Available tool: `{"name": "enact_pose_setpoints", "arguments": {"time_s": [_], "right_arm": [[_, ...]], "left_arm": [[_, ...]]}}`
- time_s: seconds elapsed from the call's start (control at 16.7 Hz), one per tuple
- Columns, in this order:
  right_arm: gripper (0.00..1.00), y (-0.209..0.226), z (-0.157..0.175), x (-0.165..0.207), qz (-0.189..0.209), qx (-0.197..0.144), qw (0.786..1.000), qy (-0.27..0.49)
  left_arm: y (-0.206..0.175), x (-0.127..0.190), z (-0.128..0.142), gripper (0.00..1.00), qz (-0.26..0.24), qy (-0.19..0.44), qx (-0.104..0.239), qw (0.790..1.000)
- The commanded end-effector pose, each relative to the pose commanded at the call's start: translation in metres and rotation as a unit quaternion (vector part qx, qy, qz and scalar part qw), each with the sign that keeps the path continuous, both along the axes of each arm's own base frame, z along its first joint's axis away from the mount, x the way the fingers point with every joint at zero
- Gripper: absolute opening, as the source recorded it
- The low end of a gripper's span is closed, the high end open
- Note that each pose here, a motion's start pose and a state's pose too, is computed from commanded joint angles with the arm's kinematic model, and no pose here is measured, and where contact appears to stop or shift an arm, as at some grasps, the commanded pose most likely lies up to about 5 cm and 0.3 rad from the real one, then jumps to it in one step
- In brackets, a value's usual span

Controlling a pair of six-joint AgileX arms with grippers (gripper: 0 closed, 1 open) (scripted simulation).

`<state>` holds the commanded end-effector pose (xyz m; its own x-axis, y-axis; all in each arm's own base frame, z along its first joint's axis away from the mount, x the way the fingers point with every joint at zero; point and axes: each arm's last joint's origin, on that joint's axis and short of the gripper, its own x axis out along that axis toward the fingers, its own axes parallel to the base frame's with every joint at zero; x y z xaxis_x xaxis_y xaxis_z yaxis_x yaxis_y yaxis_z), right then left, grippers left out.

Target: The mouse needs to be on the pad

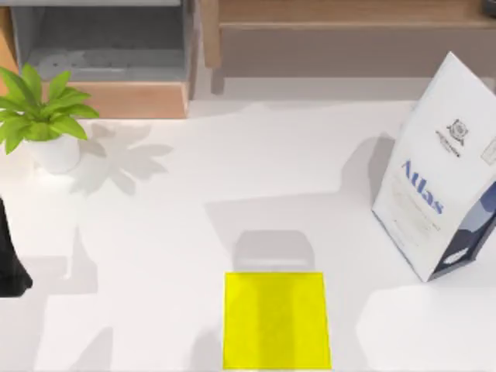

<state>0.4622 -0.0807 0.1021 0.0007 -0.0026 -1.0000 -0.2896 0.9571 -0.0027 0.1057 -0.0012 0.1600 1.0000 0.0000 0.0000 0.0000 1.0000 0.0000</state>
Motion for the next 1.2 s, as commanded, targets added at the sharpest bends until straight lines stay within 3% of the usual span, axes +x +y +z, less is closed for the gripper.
{"name": "enact_pose_setpoints", "arguments": {"time_s": [0.42,0.72,1.2], "right_arm": [[0.0,0.0,0.0,0.0,0.0,0.0,1.0,0.0],[0.0,0.002,0.031,0.003,0.0,0.005,1.0,-0.009],[0.0,0.002,0.111,0.0,-0.003,0.004,1.0,-0.009]], "left_arm": [[0.0,0.0,0.0,1.0,0.0,0.0,0.0,1.0],[0.0,0.0,0.0,1.0,0.0,0.0,0.0,1.0],[0.0,0.0,0.0,1.0,0.0,0.0,0.0,1.0]]}}
